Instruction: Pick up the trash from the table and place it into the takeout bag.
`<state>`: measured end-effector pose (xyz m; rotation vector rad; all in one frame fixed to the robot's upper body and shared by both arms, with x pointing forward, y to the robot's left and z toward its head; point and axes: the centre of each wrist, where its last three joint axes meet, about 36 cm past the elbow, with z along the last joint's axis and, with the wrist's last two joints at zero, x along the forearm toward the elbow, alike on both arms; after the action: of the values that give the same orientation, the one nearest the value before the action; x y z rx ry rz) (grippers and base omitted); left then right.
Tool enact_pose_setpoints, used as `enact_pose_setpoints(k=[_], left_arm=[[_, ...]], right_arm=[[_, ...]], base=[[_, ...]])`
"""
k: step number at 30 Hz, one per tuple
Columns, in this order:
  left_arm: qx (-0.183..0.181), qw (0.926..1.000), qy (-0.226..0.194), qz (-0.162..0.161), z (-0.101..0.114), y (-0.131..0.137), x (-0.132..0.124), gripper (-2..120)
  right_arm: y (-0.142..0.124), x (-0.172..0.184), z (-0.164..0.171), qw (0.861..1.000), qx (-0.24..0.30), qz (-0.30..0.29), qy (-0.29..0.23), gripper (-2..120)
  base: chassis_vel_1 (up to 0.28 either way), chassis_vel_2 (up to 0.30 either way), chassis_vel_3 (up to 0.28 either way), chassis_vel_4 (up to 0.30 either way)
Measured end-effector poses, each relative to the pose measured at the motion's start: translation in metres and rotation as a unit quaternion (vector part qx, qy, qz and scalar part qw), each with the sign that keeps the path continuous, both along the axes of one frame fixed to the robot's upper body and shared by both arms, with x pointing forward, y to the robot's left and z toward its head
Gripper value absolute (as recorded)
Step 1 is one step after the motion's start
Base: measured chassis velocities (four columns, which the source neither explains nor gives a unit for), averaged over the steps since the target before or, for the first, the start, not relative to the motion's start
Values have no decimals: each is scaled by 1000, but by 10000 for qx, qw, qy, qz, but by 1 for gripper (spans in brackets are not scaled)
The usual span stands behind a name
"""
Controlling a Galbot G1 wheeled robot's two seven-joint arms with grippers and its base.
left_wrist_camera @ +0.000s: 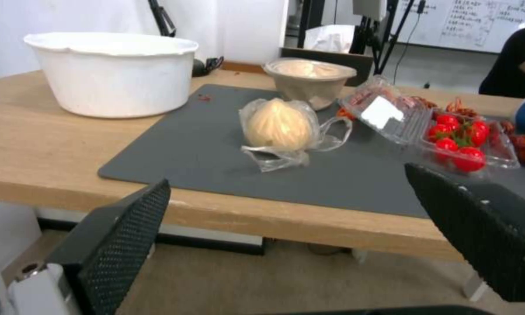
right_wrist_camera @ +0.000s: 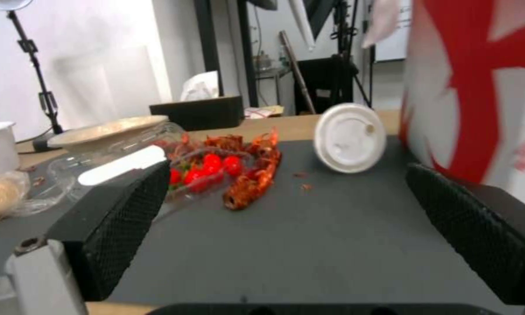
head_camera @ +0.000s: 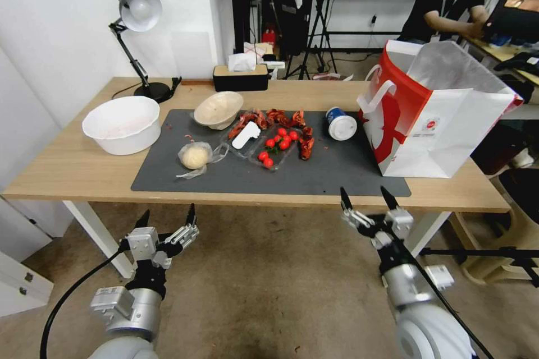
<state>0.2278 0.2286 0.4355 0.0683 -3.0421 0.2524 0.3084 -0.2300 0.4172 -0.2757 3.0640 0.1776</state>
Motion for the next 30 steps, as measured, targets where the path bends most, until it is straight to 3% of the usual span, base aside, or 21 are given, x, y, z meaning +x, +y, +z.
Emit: enact_pose_setpoints(k=[15, 30], left_arm=[[26, 10000, 12, 82, 1, 3, -2, 100], [37, 9999, 18, 141, 2, 3, -3, 100]], right_arm=[[23, 56, 38, 9978, -290, 428, 416, 100], [39, 117, 78, 9937, -654, -97, 902, 100]], base=[[0, 0, 0, 0], [0, 0, 0, 0]])
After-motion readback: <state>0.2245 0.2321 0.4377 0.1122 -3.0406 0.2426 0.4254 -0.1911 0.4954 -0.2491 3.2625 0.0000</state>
